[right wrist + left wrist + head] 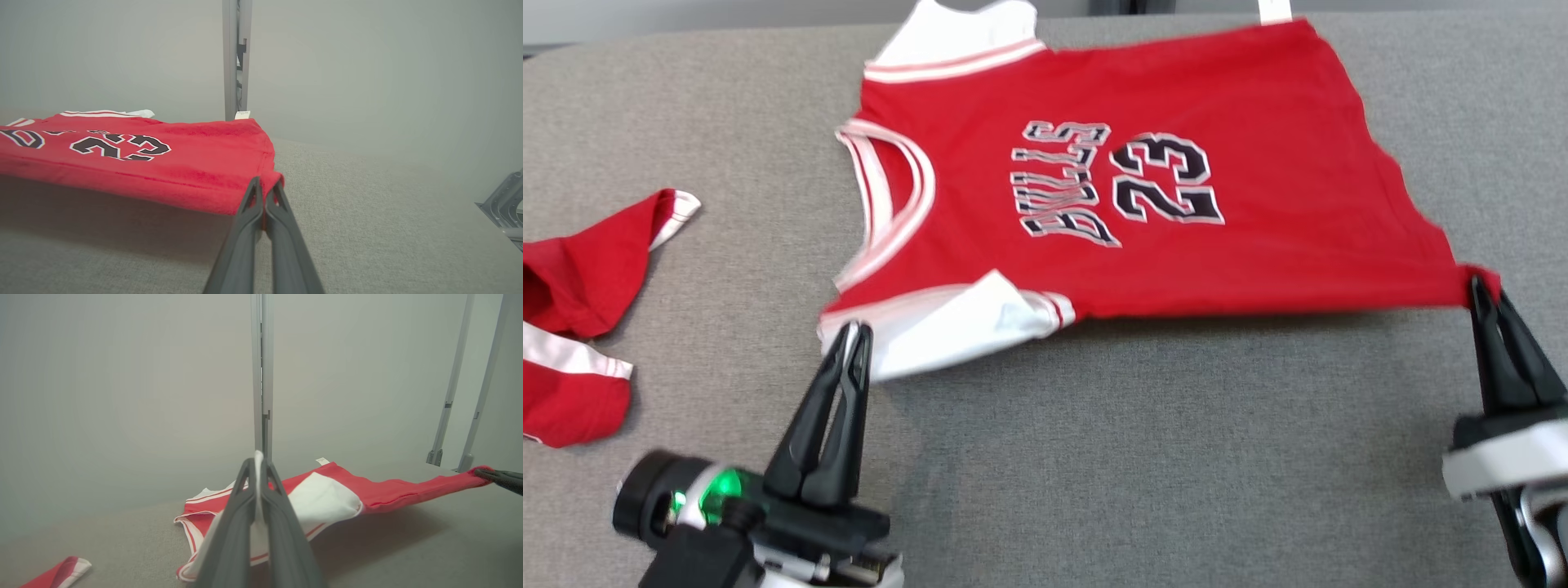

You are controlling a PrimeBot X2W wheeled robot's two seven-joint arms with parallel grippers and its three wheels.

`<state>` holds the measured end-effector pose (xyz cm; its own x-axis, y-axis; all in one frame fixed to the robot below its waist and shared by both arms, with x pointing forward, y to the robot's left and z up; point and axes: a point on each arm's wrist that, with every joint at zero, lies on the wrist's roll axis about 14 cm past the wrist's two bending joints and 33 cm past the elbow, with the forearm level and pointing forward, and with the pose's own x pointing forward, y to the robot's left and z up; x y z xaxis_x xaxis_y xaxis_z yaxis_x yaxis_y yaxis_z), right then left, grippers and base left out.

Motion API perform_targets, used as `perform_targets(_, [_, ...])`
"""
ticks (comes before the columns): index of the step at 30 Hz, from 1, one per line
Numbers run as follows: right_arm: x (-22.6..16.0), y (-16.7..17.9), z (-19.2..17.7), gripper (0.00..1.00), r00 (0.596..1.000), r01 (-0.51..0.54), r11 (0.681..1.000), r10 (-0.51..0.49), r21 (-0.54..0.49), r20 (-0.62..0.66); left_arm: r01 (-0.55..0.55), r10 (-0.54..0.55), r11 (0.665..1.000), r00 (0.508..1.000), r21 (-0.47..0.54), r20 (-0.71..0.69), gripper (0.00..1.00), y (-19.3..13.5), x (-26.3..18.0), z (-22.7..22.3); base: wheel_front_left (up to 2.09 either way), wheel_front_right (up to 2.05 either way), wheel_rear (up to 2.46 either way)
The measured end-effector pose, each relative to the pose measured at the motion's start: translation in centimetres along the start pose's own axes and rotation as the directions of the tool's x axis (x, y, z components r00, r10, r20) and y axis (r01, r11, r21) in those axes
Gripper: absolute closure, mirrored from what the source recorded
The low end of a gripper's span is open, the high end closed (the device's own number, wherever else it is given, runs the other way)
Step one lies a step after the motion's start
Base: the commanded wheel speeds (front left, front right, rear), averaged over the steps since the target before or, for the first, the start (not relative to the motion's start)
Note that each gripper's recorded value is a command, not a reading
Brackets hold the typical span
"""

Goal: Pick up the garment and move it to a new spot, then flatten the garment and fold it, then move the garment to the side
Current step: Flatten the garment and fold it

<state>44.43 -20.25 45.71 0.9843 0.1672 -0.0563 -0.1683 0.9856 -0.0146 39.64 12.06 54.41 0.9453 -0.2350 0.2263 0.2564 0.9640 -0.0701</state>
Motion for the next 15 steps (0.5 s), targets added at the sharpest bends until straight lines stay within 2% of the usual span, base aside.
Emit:
perform_targets(4, [-3.1, -0.1, -0.8, 1.00, 0.999, 0.013, 1.000, -0.013, -0.005, -0.035, -0.014, 0.014, 1.000, 1.000, -0.027, -0.013, 1.00, -0.3, -2.2, 0.7, 0.00, 0.00, 0.00])
perform_targets(8, [-4.3, -0.3, -0.6, 1.00, 0.999, 0.023, 1.000, -0.023, -0.006, -0.032, 0.041, -0.043, 0.998, 0.998, -0.038, -0.053, 1.00, -1.7, -3.5, 0.2, 0.00, 0.00, 0.00])
perform_targets(15, [-3.1, 0.6, -1.3, 1.00, 0.999, 0.016, 1.000, -0.016, 0.012, -0.044, 0.070, -0.071, 0.997, 0.997, -0.022, -0.041, 1.00, -2.0, -0.8, -0.8, 0.00, 0.00, 0.00])
